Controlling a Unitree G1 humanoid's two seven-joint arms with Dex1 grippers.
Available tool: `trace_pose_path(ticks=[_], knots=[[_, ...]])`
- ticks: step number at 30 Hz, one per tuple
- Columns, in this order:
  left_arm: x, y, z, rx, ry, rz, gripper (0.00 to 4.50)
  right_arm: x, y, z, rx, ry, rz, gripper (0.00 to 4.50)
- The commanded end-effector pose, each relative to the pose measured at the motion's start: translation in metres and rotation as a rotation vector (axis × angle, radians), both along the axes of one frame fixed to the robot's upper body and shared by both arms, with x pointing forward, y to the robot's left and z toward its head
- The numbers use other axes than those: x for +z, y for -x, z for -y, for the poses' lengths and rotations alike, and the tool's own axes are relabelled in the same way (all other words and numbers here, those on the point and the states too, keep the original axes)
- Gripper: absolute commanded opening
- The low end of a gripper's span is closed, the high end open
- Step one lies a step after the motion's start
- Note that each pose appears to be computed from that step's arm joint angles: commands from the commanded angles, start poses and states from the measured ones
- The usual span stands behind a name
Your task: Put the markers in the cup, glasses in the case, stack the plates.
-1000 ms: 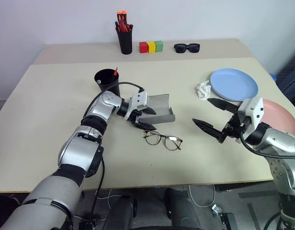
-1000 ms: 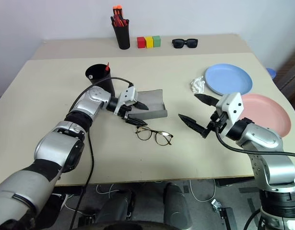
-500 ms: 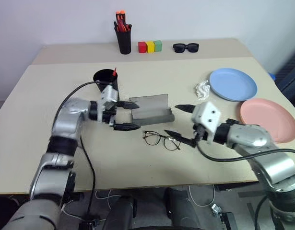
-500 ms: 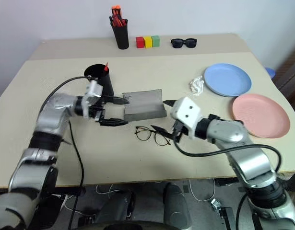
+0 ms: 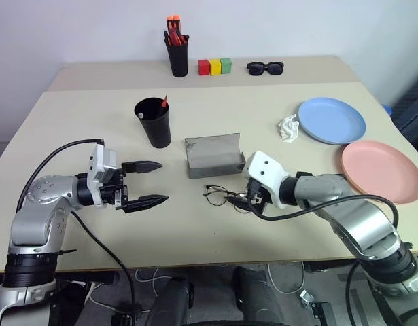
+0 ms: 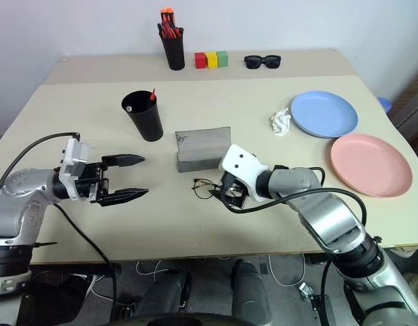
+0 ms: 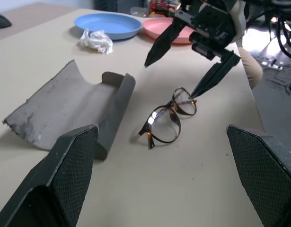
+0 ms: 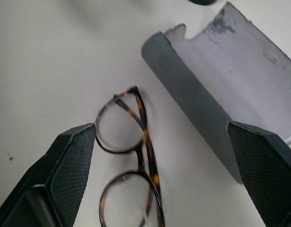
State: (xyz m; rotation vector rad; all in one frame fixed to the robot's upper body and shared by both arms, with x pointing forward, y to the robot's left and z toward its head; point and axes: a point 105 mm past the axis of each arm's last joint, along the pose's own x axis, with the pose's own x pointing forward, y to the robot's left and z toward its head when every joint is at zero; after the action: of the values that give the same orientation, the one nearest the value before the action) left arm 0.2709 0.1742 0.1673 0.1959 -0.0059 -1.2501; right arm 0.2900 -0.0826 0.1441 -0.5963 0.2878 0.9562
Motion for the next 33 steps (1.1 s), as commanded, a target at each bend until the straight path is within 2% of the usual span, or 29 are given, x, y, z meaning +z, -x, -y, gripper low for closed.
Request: trace_pose_path(ticks=[1,2,5,13,19,21,26,28,30,31,33], knots=[[0.01,0.003,0.002,0.0,-0.003,0.068,4.5,-0.005,0.002,-0.005,0.009,0.026,-0.007,3.97],[0.009,0.004,0.003,-0.001,-0.004,0.069,4.5,-0.007,0.001,-0.006,0.004,0.035,-0.009,3.7],[0.006,0.005,0.006,-0.01,-0.013,0.068,4.5,-0.014,0.001,-0.003,0.004,0.086,-0.004,2.21],[0.003,0.004,0.012,-0.025,-0.023,0.075,4.5,-0.021,-0.001,0.007,-0.012,0.18,0.007,2.21],[0.002,0.003,0.018,-0.03,-0.024,0.09,4.5,-0.02,-0.005,0.008,-0.031,0.172,-0.002,2.21],[0.001,0.004,0.018,-0.032,-0.023,0.089,4.5,-0.022,-0.004,0.006,-0.025,0.177,-0.005,1.67],[0.001,0.004,0.017,-0.028,-0.025,0.087,4.5,-0.024,-0.002,0.006,-0.013,0.192,-0.001,1.67],[0.001,0.004,0.017,-0.027,-0.026,0.088,4.5,-0.024,-0.003,0.006,-0.013,0.192,-0.002,1.16],[0.001,0.004,0.017,-0.026,-0.024,0.088,4.5,-0.024,-0.003,0.006,-0.011,0.193,-0.002,0.31],[0.001,0.004,0.017,-0.026,-0.024,0.089,4.5,-0.024,-0.003,0.006,-0.007,0.195,-0.003,0.08],[0.001,0.003,0.018,-0.026,-0.023,0.09,4.5,-0.025,-0.003,0.007,-0.003,0.198,-0.003,0.08]])
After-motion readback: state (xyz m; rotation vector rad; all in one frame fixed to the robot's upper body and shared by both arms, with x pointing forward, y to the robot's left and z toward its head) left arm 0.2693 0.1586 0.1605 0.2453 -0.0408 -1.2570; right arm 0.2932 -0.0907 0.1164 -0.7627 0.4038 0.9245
